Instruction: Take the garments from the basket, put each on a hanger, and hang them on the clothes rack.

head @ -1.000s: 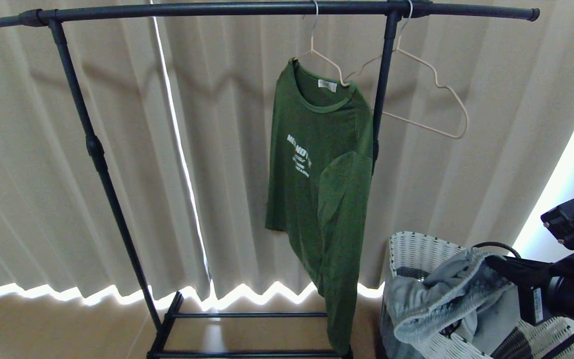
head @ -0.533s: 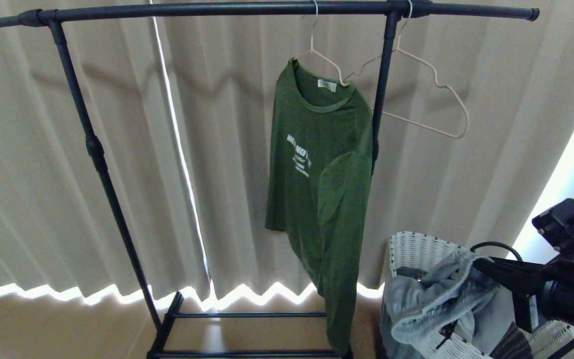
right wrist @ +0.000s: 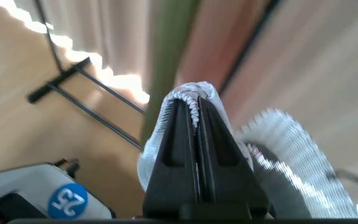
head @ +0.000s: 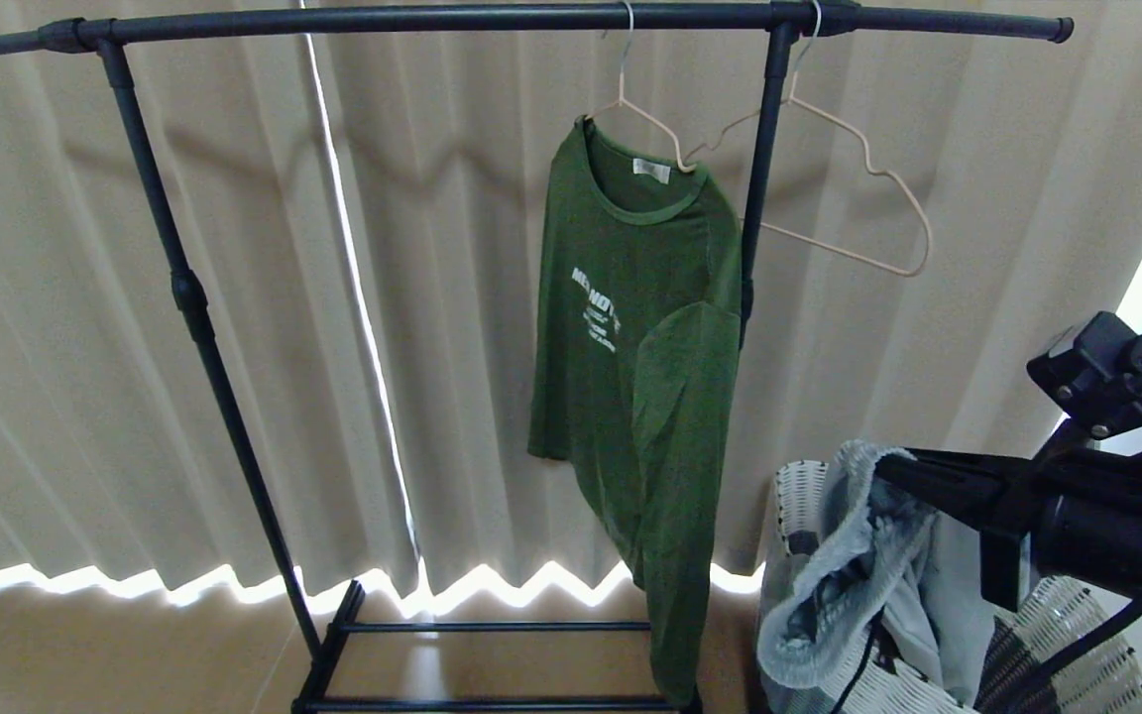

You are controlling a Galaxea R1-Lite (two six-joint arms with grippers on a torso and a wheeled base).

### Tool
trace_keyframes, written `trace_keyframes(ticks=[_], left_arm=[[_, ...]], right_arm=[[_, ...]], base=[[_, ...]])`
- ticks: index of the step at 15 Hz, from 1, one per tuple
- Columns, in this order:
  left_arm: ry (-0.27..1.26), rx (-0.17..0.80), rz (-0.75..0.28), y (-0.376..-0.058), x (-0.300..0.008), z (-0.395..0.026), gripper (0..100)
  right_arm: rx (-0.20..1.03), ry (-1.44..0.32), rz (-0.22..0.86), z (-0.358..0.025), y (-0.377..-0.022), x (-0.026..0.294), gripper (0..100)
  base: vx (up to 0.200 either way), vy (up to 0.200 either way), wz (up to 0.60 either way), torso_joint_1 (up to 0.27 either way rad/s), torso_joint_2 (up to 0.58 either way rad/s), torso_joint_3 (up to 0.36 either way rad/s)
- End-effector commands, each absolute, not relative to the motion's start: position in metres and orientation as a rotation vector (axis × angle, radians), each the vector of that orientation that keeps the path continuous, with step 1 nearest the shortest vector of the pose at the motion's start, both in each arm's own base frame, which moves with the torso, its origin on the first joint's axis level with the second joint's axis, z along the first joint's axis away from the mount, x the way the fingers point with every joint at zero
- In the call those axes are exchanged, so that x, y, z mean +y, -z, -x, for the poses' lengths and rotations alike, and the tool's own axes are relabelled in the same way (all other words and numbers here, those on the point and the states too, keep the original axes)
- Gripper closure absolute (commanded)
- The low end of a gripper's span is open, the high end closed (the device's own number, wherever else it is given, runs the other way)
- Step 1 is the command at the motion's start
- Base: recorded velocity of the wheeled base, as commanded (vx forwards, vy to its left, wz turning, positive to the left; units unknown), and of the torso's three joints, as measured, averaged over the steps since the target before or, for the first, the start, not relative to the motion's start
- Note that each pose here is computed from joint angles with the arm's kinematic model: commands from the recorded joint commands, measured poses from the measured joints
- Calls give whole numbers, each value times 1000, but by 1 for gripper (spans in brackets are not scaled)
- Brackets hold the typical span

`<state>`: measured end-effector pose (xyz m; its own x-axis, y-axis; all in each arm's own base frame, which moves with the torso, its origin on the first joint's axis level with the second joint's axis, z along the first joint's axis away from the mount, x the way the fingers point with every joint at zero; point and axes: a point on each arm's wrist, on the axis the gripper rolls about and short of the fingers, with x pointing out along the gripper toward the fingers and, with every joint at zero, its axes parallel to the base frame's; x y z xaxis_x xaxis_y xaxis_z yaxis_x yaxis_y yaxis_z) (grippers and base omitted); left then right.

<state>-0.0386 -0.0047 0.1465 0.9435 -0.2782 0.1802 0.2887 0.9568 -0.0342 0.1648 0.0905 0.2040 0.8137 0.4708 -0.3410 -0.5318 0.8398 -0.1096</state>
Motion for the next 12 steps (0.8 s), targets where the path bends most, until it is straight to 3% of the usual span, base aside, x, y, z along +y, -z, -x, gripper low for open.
trace_keyframes(ticks=[1,2,5,9,12], left_arm=[[387,-112,80,-206,-6,4,0],[450,-67,86,-227,-11,-29,0],[562,50,80,-235,-34,-91,0],[745,228,48,-228,-95,-154,0],[820,323,8,-206,-138,-172,0]], right_arm=[[305,-575,204,-170,-207,98,100],[280,-614,193,-171,-213,100,100],[227,-708,166,-172,-227,104,100],[202,-827,98,-175,-240,112,100],[156,-855,27,-176,-252,120,100]], base=[[0,0,0,0,0,0],[0,0,0,0,0,0],[0,0,0,0,0,0],[0,0,0,0,0,0],[0,0,0,0,0,0]])
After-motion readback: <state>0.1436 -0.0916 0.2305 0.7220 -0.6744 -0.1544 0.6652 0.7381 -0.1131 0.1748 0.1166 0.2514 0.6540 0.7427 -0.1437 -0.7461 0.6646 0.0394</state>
